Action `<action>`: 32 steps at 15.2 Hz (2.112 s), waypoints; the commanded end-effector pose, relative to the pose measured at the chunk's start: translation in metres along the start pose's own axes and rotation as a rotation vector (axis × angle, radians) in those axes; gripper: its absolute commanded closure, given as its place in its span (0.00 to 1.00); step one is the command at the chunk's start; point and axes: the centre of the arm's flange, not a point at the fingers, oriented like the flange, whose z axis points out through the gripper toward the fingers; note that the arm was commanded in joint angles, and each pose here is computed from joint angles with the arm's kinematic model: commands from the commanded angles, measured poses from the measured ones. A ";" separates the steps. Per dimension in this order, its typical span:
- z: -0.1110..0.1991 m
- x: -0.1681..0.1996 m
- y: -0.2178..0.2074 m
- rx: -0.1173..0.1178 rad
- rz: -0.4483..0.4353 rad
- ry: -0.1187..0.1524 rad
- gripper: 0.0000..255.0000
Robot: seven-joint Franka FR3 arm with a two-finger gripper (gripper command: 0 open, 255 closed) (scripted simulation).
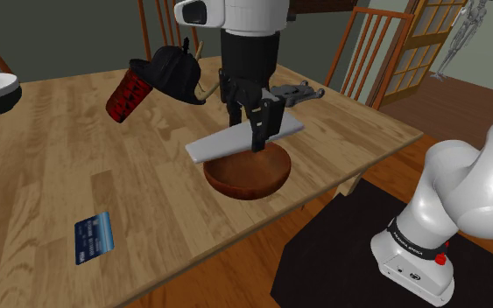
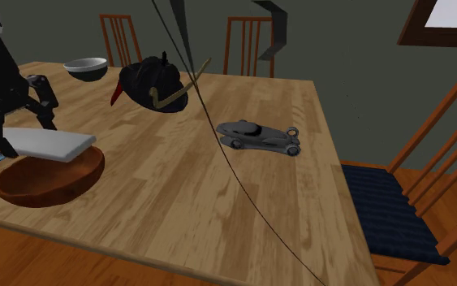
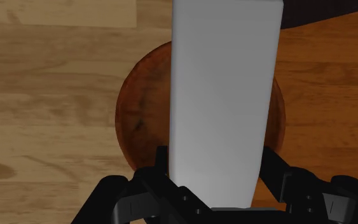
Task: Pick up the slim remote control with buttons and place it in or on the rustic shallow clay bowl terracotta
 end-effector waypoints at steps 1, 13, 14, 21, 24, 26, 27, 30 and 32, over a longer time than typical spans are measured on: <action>0.010 -0.001 0.000 0.000 0.000 0.001 1.00; 0.046 0.000 -0.001 0.000 0.000 0.001 1.00; 0.046 0.000 -0.001 0.000 0.000 0.001 1.00; 0.046 0.000 -0.001 0.000 0.000 0.001 0.00; 0.006 -0.001 -0.001 0.000 0.000 0.001 0.00; -0.004 -0.001 -0.001 0.000 0.000 0.001 0.00; -0.004 -0.001 -0.001 0.000 0.000 0.001 0.00; -0.004 -0.001 -0.001 0.000 0.000 0.001 0.00; -0.004 -0.001 -0.001 0.000 0.000 0.001 0.00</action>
